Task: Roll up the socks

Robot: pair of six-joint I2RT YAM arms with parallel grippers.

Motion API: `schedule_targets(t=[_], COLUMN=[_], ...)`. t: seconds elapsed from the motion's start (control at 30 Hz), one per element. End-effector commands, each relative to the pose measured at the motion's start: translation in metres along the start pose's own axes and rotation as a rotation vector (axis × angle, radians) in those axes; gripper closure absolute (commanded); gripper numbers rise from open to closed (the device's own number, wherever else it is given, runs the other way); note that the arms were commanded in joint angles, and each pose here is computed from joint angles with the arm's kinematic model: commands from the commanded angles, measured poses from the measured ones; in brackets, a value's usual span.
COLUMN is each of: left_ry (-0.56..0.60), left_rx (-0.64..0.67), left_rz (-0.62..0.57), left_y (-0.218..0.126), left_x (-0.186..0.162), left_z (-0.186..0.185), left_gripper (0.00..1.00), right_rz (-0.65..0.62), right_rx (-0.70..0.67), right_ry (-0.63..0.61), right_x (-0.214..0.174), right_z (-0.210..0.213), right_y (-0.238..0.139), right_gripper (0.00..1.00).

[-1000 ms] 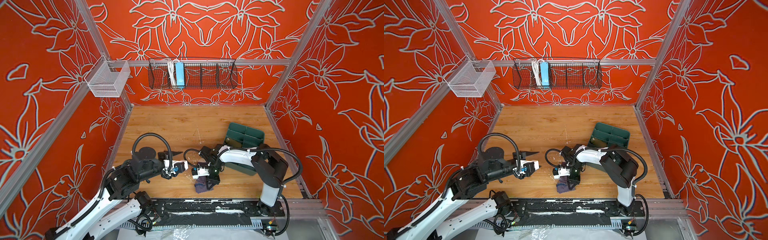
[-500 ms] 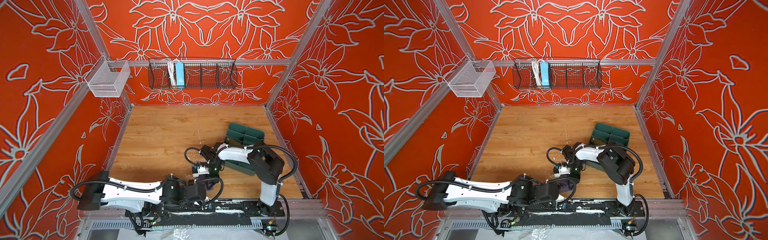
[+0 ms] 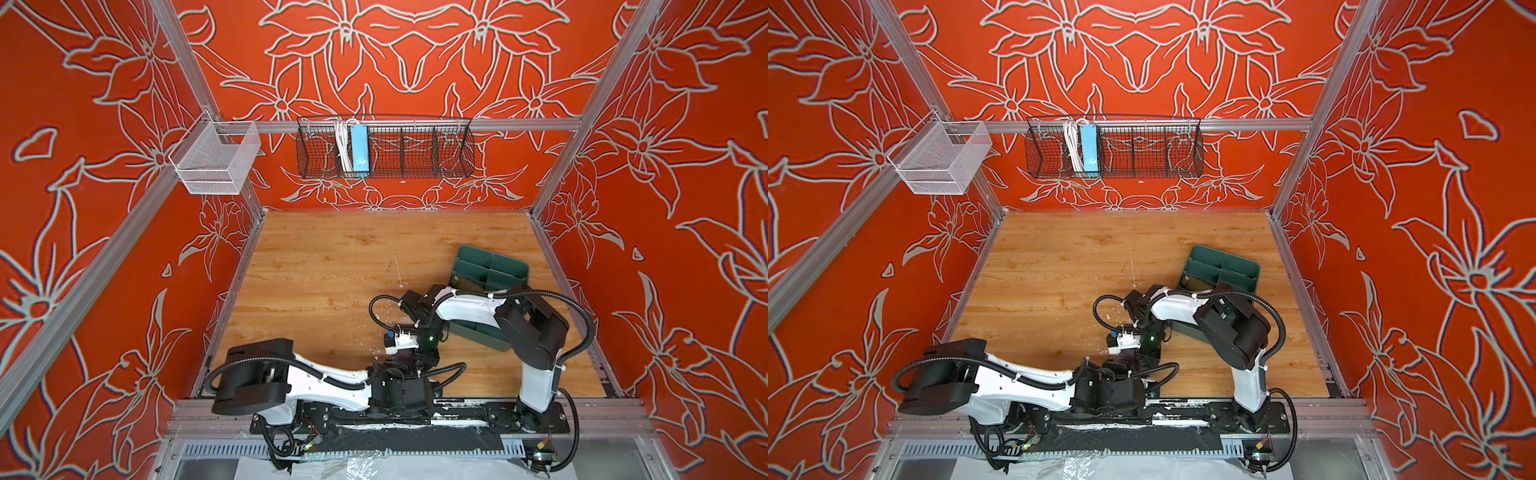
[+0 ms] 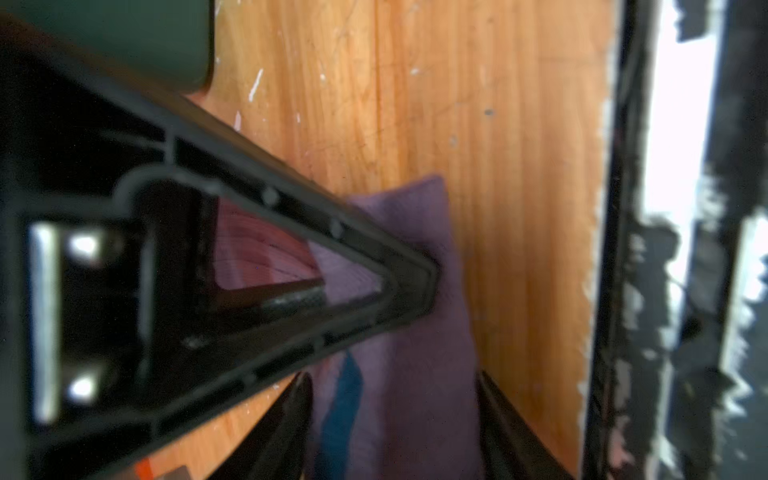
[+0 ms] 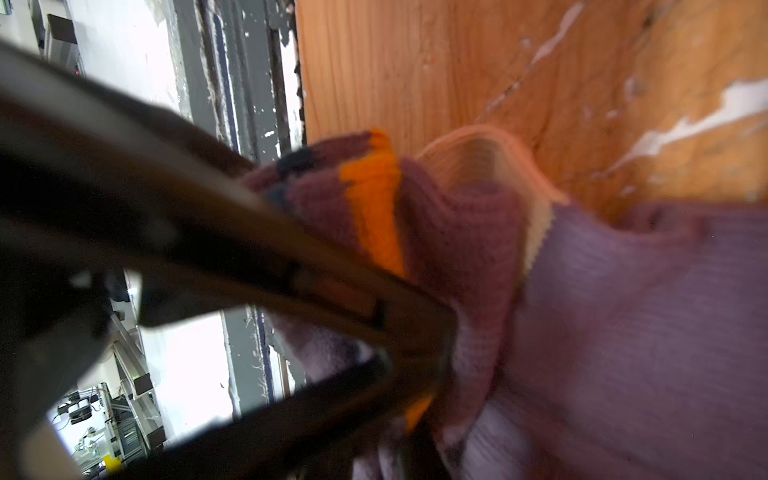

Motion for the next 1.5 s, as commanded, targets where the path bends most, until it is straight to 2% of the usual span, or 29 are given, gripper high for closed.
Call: schedule_targets(t=[0.0, 0.07, 0.1, 0.17, 0.2, 0.27, 0.3, 0.37, 0.4, 0.43, 0.47, 0.5, 0.63, 0.8, 0.93, 1.0, 1.07, 1.17, 1.27, 1.37, 1.47], left_ry=[-0.022, -0.019, -0.014, -0.013, -0.009, 0.004, 0.009, 0.027, 0.031, 0.036, 0.04, 0.046, 0.062, 0.06, 0.029, -0.006, -0.049, -0.133, -0.207, -0.283, -0.327], left_rx=[-0.014, -0.024, -0.029, -0.043, -0.049, -0.076, -0.09, -0.132, -0.147, -0.169, -0.19, -0.205, -0.25, -0.32, -0.553, -0.676, -0.813, -0.945, -1.051, -1.121, -1.147], left_rz=[0.084, 0.085, 0.088, 0.09, 0.096, 0.109, 0.116, 0.125, 0.128, 0.129, 0.126, 0.123, 0.122, 0.099, 0.099, 0.125, 0.138, 0.173, 0.176, 0.197, 0.204], left_y=[0.016, 0.019, 0.019, 0.019, 0.019, 0.017, 0.016, 0.014, 0.013, 0.011, 0.01, 0.009, 0.006, 0.0, -0.008, -0.009, -0.009, 0.003, 0.013, 0.022, 0.026], left_x=[-0.01, -0.008, -0.008, -0.008, -0.009, -0.014, -0.016, -0.021, -0.023, -0.024, -0.025, -0.025, -0.028, -0.023, -0.012, -0.009, -0.005, -0.003, 0.004, 0.008, 0.01], left_z=[-0.009, -0.011, -0.012, -0.013, -0.013, -0.015, -0.016, -0.021, -0.023, -0.025, -0.028, -0.029, -0.034, -0.036, -0.038, -0.035, -0.033, -0.018, -0.008, 0.001, 0.004], left_gripper=[0.45, 0.54, 0.64, 0.78, 0.83, 0.85, 0.85, 0.91, 0.92, 0.94, 0.95, 0.96, 0.98, 0.98, 0.98, 0.96, 0.94, 0.94, 0.94, 0.95, 0.95], right_rz=[0.037, 0.039, 0.036, 0.03, 0.019, 0.006, 0.001, -0.011, -0.019, -0.031, -0.041, -0.052, -0.112, -0.294, -0.554, -0.689, -0.743, -0.706, -0.649, -0.541, -0.35], right_rx=[-0.013, -0.015, -0.02, -0.033, -0.049, -0.103, -0.13, -0.214, -0.249, -0.282, -0.317, -0.348, -0.556, -1.108, -1.61, -1.756, -1.773, -1.647, -1.579, -1.557, -1.51], right_ry=[0.005, 0.004, 0.001, -0.005, -0.009, -0.004, -0.004, -0.016, -0.02, -0.034, -0.046, -0.058, -0.1, -0.092, 0.05, 0.12, 0.089, -0.116, -0.238, -0.329, -0.442], right_x=[-0.006, -0.006, -0.006, -0.005, -0.004, -0.002, -0.002, -0.004, -0.006, -0.007, -0.008, -0.009, -0.015, -0.027, -0.054, -0.069, -0.076, -0.076, -0.084, -0.092, -0.094], right_z=[-0.006, -0.007, -0.007, -0.007, -0.007, -0.01, -0.011, -0.012, -0.012, -0.01, -0.007, -0.005, 0.002, -0.002, 0.016, 0.036, 0.057, 0.076, 0.087, 0.091, 0.087], right_y=[0.002, 0.002, 0.001, 0.0, -0.003, -0.009, -0.012, -0.021, -0.024, -0.03, -0.036, -0.041, -0.077, -0.168, -0.261, -0.293, -0.302, -0.279, -0.256, -0.236, -0.209], right_gripper=[1.0, 1.0, 1.0, 1.0, 1.0, 1.0, 0.9, 0.64, 0.55, 0.33, 0.08, 0.02, 0.02, 0.02, 0.02, 0.02, 0.02, 0.08, 0.09, 0.09, 0.09])
Point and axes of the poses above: each gripper's point midway between its finger pads, its own y axis out along the fingers, its own z axis along the line the jaws close on, x = y × z, the point moved 4 cm from there along -y, back along the fingers, and after that the axes turned 2 degrees about -y, right-handed, at the moved point
